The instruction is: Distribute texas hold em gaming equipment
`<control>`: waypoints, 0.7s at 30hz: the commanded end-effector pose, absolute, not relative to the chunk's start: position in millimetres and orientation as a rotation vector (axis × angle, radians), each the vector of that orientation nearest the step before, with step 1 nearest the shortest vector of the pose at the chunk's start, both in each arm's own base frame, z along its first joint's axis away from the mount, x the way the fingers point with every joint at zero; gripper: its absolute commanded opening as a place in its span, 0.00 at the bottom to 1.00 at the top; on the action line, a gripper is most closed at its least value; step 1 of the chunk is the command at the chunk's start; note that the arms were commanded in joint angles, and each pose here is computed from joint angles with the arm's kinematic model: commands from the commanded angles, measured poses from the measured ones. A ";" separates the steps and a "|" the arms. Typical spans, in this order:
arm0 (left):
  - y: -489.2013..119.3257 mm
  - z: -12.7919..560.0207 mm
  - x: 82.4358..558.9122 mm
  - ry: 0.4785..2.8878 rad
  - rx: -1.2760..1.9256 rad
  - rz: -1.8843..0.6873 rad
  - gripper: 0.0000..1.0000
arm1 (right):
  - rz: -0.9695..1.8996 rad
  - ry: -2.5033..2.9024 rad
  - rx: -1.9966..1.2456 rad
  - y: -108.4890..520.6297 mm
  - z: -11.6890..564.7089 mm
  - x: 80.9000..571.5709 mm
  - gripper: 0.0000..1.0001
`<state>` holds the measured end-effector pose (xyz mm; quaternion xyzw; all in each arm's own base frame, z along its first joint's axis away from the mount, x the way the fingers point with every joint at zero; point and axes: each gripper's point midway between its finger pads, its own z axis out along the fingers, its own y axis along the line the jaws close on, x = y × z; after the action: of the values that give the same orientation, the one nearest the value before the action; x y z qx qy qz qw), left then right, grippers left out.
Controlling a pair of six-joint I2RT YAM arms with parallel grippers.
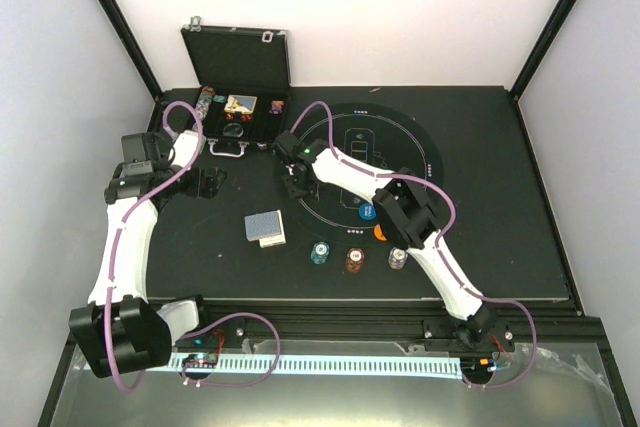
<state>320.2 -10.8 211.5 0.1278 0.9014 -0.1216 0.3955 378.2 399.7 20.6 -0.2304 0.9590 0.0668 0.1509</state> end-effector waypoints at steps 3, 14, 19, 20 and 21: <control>-10.5 228.7 318.0 2.261 0.306 -0.317 0.99 | 0.159 2.733 -0.694 393.5 41.9 372.4 0.41; -10.1 233.2 317.5 2.276 0.311 -0.318 0.99 | 0.113 2.688 -0.553 299.9 93.8 343.7 0.58; -12.2 236.8 317.5 2.267 0.312 -0.334 0.99 | 0.046 2.748 -0.468 243.6 70.0 324.1 0.64; -12.5 237.4 317.6 2.266 0.309 -0.339 0.99 | 0.039 2.755 -0.455 236.5 66.3 321.3 0.65; -13.0 238.0 317.5 2.264 0.306 -0.342 0.99 | 0.032 2.764 -0.448 230.7 61.9 317.6 0.66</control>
<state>318.0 -11.2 222.4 0.1269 0.9019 -0.1236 0.3939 323.8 255.0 83.7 -0.1759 0.9677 0.0305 0.1780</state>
